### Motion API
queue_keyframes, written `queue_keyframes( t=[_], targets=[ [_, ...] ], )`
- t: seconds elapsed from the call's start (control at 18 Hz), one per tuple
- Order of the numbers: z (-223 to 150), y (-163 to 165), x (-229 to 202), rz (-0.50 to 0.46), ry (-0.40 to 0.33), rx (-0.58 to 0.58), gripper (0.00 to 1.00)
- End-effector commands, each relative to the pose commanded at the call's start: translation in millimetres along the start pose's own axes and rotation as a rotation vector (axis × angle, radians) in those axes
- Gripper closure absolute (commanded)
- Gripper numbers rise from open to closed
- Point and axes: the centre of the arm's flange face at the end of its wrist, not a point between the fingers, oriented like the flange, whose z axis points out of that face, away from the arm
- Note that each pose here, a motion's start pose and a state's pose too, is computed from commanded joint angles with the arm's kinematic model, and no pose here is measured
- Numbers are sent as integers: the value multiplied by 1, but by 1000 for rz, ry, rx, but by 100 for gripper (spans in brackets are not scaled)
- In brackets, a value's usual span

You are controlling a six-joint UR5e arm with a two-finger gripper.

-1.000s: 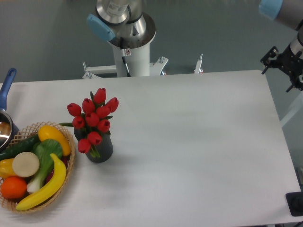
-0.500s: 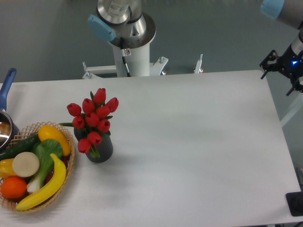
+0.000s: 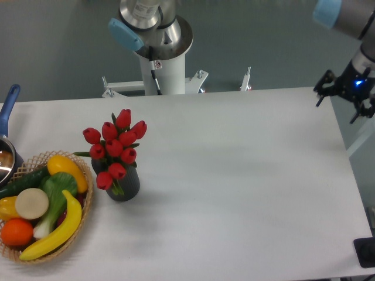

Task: Pick up the flowers from the vase
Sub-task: 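Move the open gripper toward the red tulips in the grey vase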

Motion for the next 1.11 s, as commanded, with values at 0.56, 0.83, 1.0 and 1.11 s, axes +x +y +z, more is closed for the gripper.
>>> queue_keyframes(
  t=[0.56,0.83,1.0,1.11],
  targets=[
    [-10,-52,141,68,20,413,0],
    [2,-92,190,135,93,463,0],
    [8,-102,210,150,126,495,0],
    [16,-106,221,138,172,588,0]
  ],
)
